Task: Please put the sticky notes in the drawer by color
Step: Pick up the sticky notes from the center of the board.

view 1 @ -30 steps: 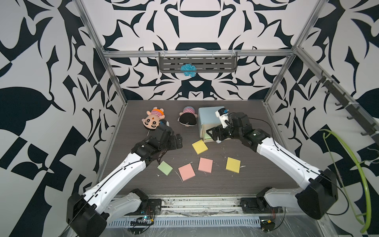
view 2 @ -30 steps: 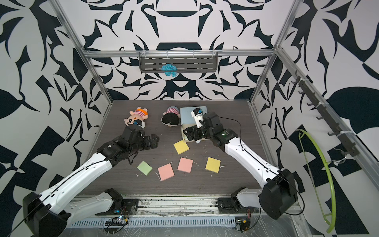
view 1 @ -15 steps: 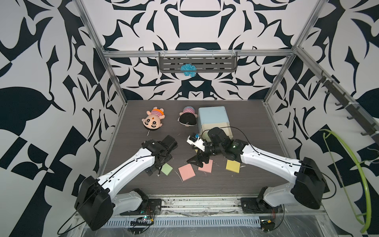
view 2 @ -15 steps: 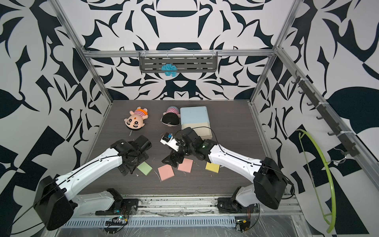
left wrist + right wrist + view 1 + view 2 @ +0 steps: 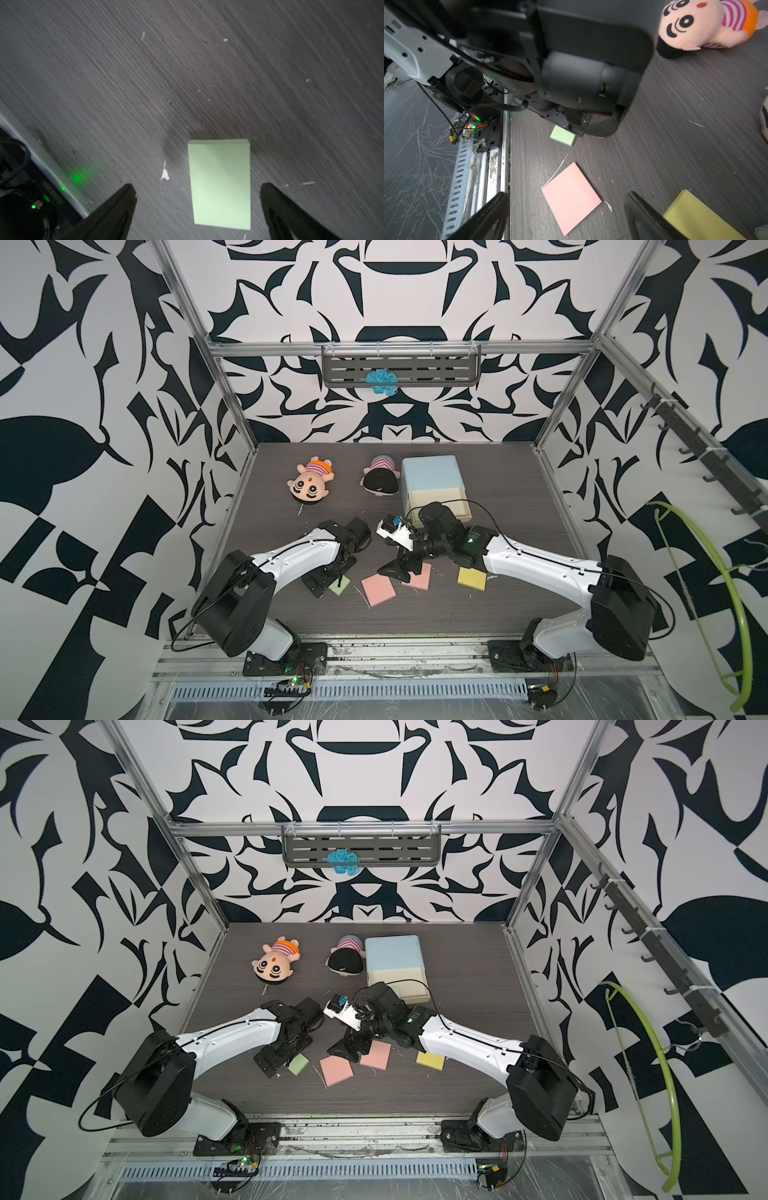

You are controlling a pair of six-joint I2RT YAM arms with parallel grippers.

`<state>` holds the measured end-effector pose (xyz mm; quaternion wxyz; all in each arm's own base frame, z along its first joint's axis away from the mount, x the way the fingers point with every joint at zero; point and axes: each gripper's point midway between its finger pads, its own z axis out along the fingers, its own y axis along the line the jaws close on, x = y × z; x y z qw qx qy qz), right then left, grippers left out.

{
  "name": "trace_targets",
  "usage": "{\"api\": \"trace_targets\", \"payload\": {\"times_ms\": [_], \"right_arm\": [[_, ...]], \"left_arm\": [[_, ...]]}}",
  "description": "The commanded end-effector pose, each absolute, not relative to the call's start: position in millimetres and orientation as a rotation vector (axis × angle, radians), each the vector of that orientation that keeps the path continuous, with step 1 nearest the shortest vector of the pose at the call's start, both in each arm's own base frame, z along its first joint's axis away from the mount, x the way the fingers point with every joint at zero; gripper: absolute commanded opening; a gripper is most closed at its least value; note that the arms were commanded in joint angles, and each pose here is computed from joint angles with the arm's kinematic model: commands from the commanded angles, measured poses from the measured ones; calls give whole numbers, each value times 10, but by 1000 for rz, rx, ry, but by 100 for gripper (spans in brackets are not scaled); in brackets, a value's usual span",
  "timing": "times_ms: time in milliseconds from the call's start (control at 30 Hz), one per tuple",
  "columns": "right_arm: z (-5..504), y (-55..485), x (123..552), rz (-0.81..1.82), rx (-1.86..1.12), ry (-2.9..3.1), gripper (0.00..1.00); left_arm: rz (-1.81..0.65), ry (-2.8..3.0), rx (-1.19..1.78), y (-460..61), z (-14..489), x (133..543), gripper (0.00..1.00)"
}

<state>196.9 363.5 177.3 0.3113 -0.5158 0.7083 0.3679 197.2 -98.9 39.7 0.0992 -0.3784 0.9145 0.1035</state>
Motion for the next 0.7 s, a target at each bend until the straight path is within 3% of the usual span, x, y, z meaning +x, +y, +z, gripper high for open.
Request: {"api": "trace_targets", "payload": {"times_ms": [0,200,467,667], "right_arm": [[1842,3636,1980,958,-1360,1826,92],[1807,3633,1977,953,-1364,1836,91],[1792,3625,1984,945,-1369,1848,91],[1793,3625,1990,943,-1367,1857,91]], "left_arm": [[261,2735,-1116,-1117,294,2027,99],[266,2776,-1123,-1176,134,2009,100],[216,2776,-1168,-1174,-21,1931,88],[224,2789,-1163,-1116,-65,1837,86]]}}
